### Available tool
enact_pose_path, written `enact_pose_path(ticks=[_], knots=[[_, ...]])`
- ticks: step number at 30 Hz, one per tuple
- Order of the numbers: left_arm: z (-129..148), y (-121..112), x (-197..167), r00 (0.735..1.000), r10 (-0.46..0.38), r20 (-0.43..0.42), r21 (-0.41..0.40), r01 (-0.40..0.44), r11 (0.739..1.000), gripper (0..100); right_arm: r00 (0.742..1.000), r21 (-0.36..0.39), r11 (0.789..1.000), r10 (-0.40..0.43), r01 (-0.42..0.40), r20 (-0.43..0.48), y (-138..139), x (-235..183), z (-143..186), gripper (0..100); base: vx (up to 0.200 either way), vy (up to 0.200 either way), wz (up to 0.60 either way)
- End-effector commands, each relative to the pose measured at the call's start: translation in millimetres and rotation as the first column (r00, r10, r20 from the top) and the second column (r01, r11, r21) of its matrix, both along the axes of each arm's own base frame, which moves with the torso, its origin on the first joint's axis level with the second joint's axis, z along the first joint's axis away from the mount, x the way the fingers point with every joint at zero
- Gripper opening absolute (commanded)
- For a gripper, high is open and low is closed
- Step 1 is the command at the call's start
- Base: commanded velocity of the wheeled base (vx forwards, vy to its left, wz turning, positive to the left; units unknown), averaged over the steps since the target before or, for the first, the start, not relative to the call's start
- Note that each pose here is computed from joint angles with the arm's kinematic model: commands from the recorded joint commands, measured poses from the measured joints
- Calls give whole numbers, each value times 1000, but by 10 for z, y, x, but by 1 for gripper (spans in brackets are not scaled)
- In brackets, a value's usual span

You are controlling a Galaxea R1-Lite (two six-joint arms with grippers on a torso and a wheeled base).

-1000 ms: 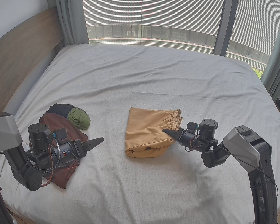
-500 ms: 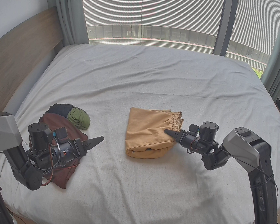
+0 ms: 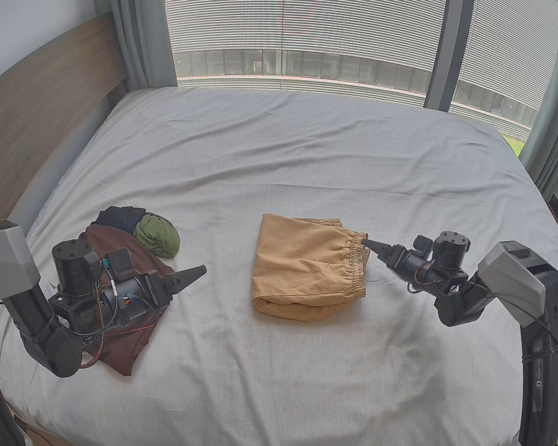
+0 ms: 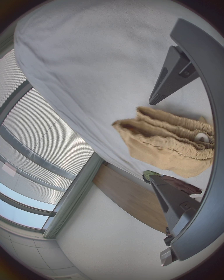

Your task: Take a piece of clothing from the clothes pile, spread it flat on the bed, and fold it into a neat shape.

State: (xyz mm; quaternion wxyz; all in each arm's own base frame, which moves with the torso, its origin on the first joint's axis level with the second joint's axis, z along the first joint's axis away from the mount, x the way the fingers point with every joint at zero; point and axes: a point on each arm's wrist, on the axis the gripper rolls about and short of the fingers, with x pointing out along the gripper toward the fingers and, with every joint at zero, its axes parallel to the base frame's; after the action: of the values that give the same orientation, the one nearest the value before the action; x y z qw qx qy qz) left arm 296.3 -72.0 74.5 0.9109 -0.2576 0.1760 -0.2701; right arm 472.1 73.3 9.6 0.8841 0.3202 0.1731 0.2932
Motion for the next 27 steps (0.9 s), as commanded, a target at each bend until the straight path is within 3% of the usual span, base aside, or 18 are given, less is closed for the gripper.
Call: enact_pose_path(ticks=[1,6,12,17,27], knots=[[30,2,9,1000,1,12,-4,-1,1000,100,993,16,999,-38,37,112,-193,-78,623,100,0,0,0],[33,6,13,1000,3,13,-4,-3,1000,100,988,21,1000,7,-10,152,-2,-215,881,100,0,0,0],[26,6,11,1000,3,10,-4,-3,1000,100,987,18,995,91,-94,136,392,-311,825,100,0,0,0],[30,20,13,1000,7,13,-3,-7,1000,100,989,5,991,132,-133,62,612,-246,395,100,0,0,0],[23,16,10,1000,6,10,-2,-6,1000,100,996,-93,992,91,-91,0,574,-157,-275,100,0,0,0]])
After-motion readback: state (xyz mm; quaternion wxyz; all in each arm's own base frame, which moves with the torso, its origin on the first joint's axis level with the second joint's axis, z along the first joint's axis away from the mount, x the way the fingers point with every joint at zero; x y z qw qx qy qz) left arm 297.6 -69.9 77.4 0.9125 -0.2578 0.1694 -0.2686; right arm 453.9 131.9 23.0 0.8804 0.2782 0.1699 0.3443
